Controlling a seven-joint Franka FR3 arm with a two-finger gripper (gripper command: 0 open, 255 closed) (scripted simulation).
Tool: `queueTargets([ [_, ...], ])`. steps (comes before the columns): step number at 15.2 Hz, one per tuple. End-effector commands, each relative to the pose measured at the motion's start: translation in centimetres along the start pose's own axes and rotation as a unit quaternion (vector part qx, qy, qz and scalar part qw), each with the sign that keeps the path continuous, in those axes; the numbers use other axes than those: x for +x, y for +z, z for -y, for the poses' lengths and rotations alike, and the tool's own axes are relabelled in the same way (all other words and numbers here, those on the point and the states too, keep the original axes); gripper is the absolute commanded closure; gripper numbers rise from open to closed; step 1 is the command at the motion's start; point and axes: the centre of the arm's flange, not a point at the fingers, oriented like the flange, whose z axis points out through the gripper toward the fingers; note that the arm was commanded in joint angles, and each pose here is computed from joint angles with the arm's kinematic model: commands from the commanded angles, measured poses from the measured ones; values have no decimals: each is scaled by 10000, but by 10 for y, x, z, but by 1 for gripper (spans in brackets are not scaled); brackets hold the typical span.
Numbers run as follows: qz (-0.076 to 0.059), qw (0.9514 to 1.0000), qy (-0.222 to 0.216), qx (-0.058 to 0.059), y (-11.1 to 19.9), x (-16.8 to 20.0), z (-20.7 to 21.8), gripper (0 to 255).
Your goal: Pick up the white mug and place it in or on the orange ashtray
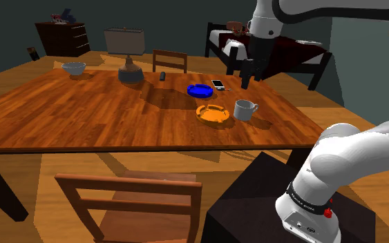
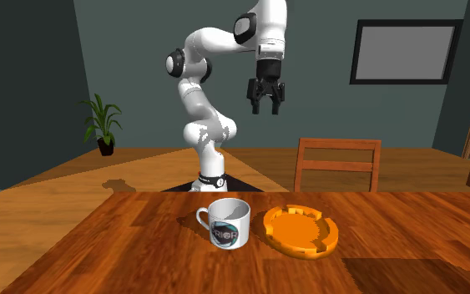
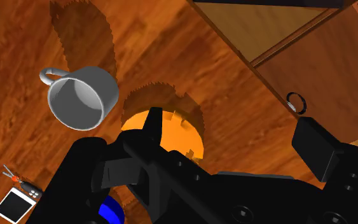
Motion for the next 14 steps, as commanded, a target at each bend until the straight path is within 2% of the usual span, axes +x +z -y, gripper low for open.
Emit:
queueTargets([
  [1,0,10000,0,0,0,0,0,0],
  [14,-33,9998,160,87,125,58,-104,0],
])
